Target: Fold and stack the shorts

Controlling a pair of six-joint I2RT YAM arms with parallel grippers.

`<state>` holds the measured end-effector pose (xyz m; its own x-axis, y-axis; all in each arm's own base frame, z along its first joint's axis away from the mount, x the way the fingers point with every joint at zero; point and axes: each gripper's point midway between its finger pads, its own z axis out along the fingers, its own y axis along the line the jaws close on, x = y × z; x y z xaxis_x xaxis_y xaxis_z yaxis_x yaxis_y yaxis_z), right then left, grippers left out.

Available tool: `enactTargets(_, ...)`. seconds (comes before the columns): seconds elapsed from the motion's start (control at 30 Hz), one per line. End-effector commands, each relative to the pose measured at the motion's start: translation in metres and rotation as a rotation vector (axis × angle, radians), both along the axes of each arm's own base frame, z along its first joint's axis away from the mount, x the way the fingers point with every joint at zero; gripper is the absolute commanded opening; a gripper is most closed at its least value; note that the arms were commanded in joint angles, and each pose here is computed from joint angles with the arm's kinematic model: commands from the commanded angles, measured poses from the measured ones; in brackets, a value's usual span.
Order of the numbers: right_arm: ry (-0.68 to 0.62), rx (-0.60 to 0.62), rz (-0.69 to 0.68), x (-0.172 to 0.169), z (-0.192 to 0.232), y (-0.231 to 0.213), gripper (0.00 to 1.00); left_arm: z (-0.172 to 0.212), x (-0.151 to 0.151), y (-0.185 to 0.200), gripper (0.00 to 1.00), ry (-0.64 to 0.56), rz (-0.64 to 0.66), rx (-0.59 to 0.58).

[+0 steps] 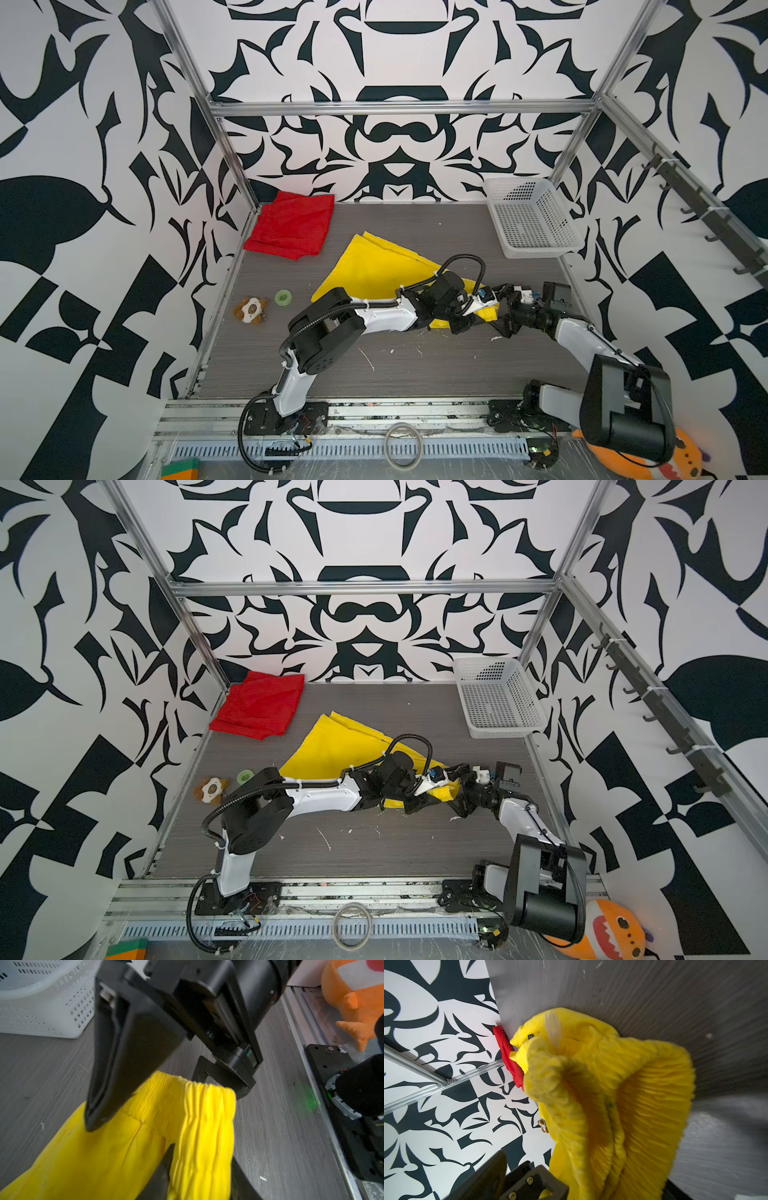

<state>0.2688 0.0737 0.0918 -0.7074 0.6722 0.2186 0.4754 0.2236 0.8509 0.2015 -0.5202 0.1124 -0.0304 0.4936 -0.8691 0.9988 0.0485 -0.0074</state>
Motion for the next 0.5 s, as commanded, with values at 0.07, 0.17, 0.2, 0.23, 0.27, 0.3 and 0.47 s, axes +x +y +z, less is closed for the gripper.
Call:
enactTargets(0.07, -0.057, 0.032, 0.024, 0.008, 0.011, 0.008, 0.90, 0.015, -0.010, -0.004, 0.58, 0.010, -0.050, -0.030)
enactTargets(0.17, -0.064, 0.037, 0.010, 0.008, 0.009, 0.008, 0.76, 0.023, -0.006, 0.001, 0.75, 0.028, -0.005, -0.027)
enactTargets(0.2, -0.067, 0.035, 0.008, 0.009, 0.007, 0.008, 0.73, 0.026, -0.004, 0.005, 0.77, 0.031, 0.009, -0.026)
enactTargets(0.23, -0.067, 0.028, 0.007, 0.009, 0.005, 0.008, 0.71, 0.029, -0.001, 0.010, 0.80, 0.040, 0.034, -0.027)
enactTargets(0.27, -0.062, 0.025, 0.008, 0.008, 0.003, 0.008, 0.70, 0.033, 0.002, 0.015, 0.82, 0.051, 0.054, -0.026)
enactTargets(0.3, -0.056, 0.024, 0.013, 0.008, 0.001, 0.009, 0.67, 0.039, 0.006, 0.021, 0.84, 0.071, 0.078, -0.028)
enactTargets(0.47, -0.037, 0.013, 0.029, 0.004, -0.005, 0.010, 0.59, 0.071, 0.037, 0.062, 0.94, 0.202, 0.271, -0.067)
